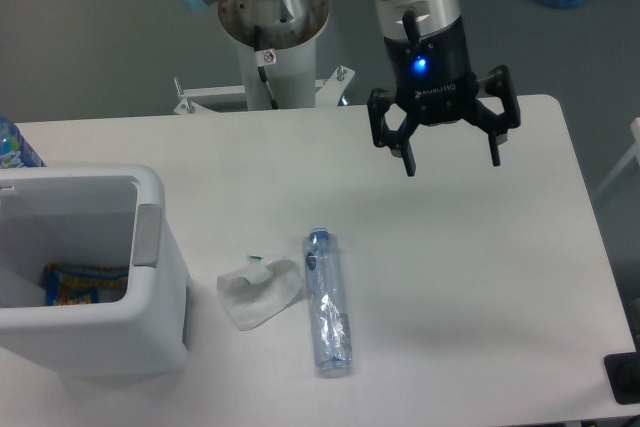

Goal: Place the trash in the trash can
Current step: 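Move the open gripper down toward the crumpled white tissue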

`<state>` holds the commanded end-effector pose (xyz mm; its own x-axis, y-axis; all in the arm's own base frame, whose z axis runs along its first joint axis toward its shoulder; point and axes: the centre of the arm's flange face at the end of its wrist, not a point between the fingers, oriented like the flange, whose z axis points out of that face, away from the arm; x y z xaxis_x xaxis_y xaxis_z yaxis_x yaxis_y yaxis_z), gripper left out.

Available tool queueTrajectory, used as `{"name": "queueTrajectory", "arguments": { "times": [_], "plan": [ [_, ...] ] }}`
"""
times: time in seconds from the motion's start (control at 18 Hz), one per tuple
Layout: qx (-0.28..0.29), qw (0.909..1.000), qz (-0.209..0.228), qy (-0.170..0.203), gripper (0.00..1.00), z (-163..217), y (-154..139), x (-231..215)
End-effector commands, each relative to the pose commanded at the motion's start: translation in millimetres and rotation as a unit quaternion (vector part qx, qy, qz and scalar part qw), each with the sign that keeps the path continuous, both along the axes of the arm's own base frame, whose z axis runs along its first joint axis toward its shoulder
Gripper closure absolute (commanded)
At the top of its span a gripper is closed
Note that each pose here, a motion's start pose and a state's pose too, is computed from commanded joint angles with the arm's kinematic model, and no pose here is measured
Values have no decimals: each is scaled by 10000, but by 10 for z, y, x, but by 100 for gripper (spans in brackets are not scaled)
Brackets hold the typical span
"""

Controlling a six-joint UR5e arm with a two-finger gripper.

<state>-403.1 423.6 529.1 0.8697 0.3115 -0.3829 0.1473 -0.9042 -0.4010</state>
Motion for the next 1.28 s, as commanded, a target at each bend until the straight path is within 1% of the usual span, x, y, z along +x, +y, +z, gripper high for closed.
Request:
{"name": "queueTrajectory", "arguments": {
  "times": [0.61, 0.72, 0.89, 1.11, 1.28],
  "plan": [
    [33, 10000, -12, -58, 0, -81, 74, -5],
    [95, 9998, -17, -155, 0, -140, 107, -22],
    [294, 9988, 229, -319, 0, -176, 124, -3],
    [280, 9977, 371, -494, 0, -338, 145, -19],
    [239, 9976, 284, -584, 0, -478, 203, 49]
  ]
}}
